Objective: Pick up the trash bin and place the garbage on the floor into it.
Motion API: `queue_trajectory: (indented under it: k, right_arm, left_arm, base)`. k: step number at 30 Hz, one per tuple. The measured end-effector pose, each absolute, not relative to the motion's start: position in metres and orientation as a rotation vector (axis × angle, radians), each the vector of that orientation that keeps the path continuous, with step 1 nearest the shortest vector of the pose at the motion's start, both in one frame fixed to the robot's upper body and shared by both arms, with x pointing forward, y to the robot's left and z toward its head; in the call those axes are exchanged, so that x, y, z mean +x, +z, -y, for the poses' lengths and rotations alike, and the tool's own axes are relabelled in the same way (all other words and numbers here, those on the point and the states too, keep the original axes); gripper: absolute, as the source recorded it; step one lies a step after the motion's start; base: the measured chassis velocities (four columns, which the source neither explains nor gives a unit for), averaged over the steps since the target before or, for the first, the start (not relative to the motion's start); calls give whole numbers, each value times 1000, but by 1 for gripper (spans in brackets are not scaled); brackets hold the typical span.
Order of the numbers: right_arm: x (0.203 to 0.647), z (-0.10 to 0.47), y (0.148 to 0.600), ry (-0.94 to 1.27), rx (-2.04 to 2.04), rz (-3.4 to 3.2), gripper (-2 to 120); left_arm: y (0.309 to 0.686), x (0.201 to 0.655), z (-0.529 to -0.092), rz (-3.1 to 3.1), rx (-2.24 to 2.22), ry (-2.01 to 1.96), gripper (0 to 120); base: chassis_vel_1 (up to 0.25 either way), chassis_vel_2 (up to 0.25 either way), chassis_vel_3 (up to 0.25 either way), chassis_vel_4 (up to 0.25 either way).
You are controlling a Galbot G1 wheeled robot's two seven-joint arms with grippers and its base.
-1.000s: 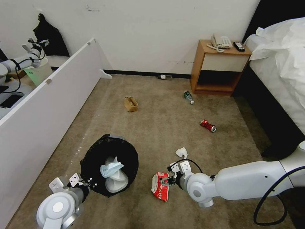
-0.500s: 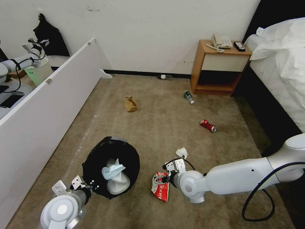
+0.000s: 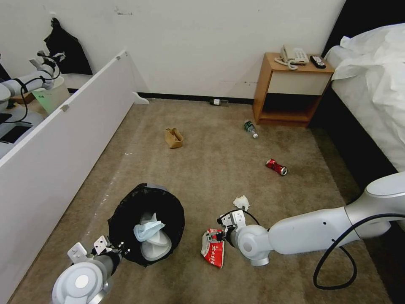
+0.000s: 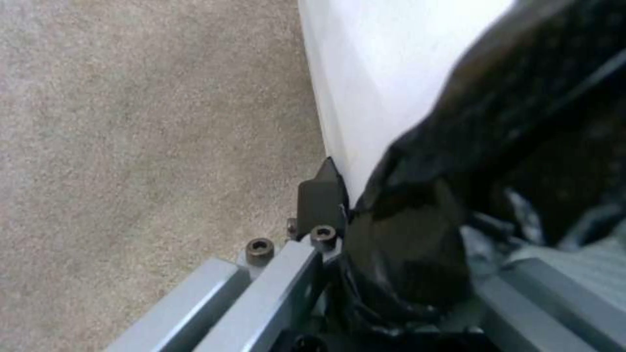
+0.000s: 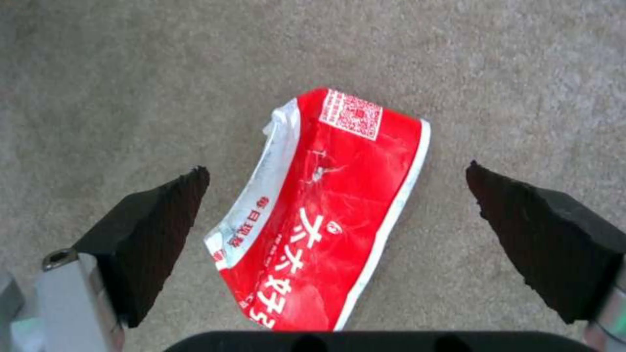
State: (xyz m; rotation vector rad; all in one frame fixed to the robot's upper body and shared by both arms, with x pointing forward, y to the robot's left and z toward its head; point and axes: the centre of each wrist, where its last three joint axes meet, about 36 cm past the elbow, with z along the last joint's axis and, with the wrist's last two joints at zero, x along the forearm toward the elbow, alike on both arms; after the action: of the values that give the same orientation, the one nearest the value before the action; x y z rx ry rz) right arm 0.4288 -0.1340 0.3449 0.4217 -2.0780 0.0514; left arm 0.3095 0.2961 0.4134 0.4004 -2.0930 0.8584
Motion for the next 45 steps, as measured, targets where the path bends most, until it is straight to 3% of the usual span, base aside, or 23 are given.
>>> queue_trajectory:
  k: [45]
  right_arm:
    - [454,117,316,99,391,2029,100]
  left_arm:
    - [405,305,-300,2089,396,874,0]
  base:
    - [0,0,0,0]
